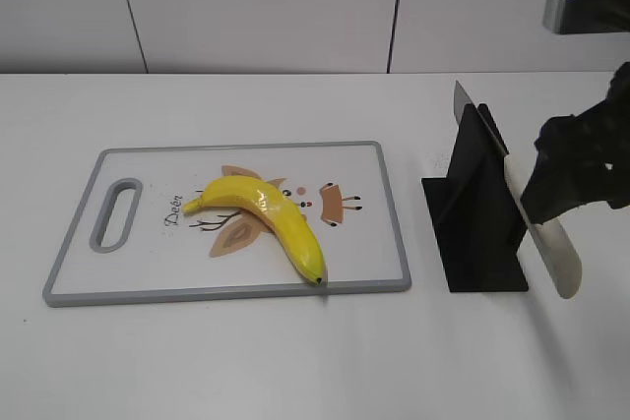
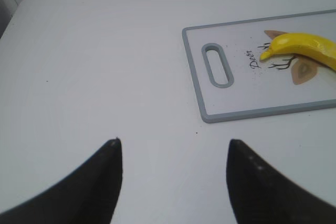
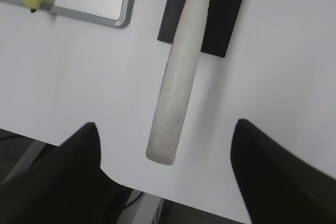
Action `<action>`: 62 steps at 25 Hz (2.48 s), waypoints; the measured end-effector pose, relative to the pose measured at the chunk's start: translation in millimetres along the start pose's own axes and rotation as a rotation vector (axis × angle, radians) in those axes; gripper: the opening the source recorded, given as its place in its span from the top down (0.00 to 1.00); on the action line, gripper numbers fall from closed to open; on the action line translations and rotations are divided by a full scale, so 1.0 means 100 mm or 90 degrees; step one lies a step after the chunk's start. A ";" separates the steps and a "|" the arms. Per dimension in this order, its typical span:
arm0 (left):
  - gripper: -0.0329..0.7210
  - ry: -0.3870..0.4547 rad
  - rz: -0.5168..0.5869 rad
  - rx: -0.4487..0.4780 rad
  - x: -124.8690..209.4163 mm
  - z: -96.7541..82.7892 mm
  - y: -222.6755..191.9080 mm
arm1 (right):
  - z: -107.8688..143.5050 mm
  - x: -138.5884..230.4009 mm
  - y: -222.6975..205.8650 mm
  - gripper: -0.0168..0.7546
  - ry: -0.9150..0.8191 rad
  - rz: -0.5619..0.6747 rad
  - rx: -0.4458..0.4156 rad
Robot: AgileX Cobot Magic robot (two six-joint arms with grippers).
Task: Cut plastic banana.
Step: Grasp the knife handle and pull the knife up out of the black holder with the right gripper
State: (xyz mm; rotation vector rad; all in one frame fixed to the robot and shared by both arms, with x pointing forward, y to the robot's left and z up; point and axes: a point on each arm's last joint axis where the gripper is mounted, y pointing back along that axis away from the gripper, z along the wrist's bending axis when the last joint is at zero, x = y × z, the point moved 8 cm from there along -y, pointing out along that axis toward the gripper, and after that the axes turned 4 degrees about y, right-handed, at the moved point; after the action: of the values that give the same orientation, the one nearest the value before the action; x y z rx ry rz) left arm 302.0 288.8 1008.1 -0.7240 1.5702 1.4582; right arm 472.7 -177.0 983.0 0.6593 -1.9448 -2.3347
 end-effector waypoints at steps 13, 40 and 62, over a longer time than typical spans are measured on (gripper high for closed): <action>0.18 0.000 0.000 0.000 0.00 0.00 0.00 | -0.06 -0.11 -0.61 0.22 -0.046 0.090 0.015; 0.18 0.000 -0.001 0.000 0.00 0.00 0.00 | -0.08 -0.03 -0.72 0.75 -0.106 0.142 0.025; 0.18 0.000 -0.001 0.000 0.00 0.00 0.00 | 0.00 -0.48 0.33 0.76 -0.081 -0.004 0.030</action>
State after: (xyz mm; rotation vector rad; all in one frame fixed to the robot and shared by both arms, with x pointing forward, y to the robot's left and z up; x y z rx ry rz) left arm 302.1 288.8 1008.3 -0.7248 1.5695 1.4576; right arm 508.0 -170.4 1028.7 0.5335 -2.0584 -2.3968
